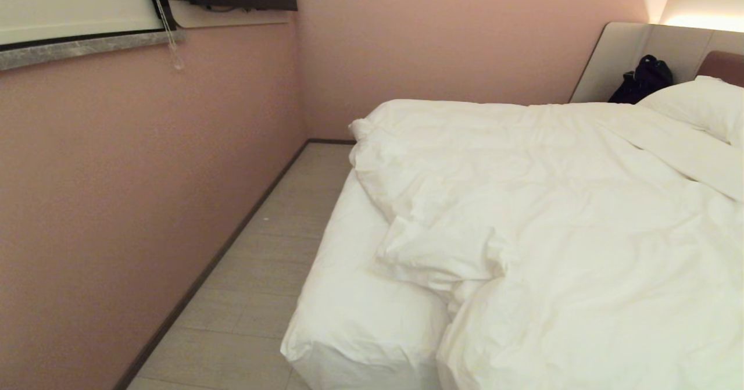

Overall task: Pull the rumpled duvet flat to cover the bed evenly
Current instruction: Flatten the corners of the folded blanket

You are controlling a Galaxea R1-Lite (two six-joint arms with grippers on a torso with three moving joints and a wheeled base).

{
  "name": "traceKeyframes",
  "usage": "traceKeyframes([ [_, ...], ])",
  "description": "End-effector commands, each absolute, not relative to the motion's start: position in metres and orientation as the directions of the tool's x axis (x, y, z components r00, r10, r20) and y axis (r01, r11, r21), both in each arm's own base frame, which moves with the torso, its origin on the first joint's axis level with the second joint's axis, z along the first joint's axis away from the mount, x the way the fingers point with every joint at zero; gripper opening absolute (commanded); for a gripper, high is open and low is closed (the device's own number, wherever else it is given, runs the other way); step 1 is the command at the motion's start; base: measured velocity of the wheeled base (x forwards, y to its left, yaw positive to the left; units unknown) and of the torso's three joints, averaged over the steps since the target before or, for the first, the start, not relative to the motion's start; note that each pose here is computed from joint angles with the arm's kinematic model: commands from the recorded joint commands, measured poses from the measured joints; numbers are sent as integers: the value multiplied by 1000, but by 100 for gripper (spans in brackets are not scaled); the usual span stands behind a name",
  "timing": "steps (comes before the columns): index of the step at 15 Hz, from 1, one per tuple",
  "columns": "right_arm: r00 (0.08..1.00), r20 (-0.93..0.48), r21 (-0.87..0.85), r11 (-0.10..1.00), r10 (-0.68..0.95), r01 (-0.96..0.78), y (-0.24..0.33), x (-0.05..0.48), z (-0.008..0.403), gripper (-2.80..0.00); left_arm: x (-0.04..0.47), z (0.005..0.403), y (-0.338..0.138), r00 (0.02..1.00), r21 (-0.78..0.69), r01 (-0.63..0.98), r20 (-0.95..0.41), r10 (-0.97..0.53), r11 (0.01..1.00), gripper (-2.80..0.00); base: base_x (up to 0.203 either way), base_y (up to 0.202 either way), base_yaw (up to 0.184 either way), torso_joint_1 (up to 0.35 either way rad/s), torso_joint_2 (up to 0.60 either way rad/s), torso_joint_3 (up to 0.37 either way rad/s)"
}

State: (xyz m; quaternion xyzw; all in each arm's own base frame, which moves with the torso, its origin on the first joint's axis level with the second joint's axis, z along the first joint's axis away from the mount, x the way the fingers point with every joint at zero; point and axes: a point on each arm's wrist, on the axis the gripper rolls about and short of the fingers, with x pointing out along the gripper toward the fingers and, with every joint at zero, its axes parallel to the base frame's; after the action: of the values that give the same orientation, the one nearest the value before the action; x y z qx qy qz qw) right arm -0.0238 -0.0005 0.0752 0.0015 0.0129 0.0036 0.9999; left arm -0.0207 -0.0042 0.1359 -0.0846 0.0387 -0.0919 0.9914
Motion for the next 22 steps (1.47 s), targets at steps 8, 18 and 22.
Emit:
traceKeyframes([
  [8, 1000, -26, 3, 1000, 8, -8, 0, -24, 75, -280, 47, 161, -7, 863, -371, 183, -383, -330, 910, -280, 0, 0, 0, 0, 0, 0],
  [18, 1000, -26, 3, 1000, 8, -8, 0, -24, 75, -280, 148, 147, -10, 718, -481, 163, -540, -438, 861, -280, 0, 0, 0, 0, 0, 0],
  [22, 1000, -25, 3, 1000, 7, -7, 0, -24, 75, -280, 185, 144, -16, 666, -521, 160, -570, -481, 838, -280, 0, 0, 0, 0, 0, 0],
])
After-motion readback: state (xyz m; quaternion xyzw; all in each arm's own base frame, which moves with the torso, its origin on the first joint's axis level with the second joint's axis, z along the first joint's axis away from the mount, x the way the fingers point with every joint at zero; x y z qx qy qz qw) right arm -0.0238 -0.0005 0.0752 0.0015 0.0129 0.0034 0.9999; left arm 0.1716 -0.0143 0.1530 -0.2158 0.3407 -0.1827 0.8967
